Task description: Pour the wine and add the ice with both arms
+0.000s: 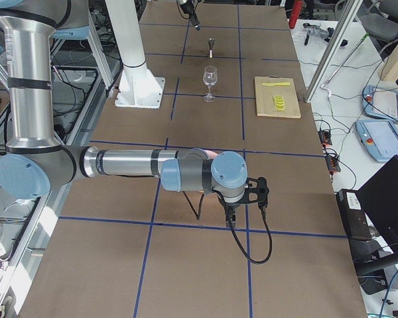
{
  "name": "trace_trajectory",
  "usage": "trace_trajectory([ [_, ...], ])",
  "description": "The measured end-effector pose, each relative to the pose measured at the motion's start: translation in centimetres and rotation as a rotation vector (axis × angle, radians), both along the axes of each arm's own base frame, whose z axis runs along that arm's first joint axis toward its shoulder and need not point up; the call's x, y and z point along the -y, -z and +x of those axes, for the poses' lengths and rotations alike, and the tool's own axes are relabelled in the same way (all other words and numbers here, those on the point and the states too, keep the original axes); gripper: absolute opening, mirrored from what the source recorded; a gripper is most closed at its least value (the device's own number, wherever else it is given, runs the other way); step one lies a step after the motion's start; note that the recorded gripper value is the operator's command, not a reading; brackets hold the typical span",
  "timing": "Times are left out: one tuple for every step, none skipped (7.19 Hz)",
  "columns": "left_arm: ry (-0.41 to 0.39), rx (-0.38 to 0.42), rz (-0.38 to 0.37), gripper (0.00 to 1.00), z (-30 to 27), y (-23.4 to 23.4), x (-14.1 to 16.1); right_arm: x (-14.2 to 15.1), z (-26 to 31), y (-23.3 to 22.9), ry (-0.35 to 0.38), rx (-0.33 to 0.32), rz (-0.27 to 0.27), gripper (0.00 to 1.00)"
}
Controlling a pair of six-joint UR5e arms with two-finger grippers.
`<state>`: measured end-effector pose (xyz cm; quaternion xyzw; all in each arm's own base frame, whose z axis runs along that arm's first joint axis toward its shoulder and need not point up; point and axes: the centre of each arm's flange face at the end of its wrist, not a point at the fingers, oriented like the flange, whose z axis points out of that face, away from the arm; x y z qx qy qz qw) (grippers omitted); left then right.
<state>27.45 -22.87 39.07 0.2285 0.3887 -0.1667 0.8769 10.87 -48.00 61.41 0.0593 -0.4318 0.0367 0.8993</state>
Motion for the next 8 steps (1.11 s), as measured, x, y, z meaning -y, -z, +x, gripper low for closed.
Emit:
trace_trajectory([
  [0.052,0.031,0.036,1.00,2.7,-2.2,-1.5,0.1,-0.2,0.7,-0.011,0.002,-0.006,1.00],
  [0.098,0.058,0.088,1.00,4.9,-4.1,-2.1,0.2,-0.7,1.6,-0.024,0.007,-0.018,1.00],
  [0.141,0.077,0.146,1.00,6.8,-5.4,-2.2,0.3,-1.4,2.9,-0.037,0.013,-0.027,1.00],
  [0.182,0.091,0.196,1.00,8.5,-6.2,-2.0,0.4,-2.2,4.4,-0.050,0.018,-0.035,1.00],
  [0.217,0.106,0.239,0.99,10.0,-7.1,-1.7,0.4,-3.1,5.6,-0.061,0.023,-0.045,1.00],
  [0.251,0.121,0.280,0.99,11.6,-7.9,-1.4,0.4,-3.7,6.7,-0.070,0.029,-0.054,1.00],
  [0.280,0.135,0.316,0.98,13.4,-8.7,-1.1,0.4,-4.3,7.5,-0.079,0.034,-0.062,1.00],
  [0.304,0.148,0.347,0.97,14.9,-9.4,-0.9,0.4,-4.8,8.1,-0.083,0.037,-0.070,1.00],
])
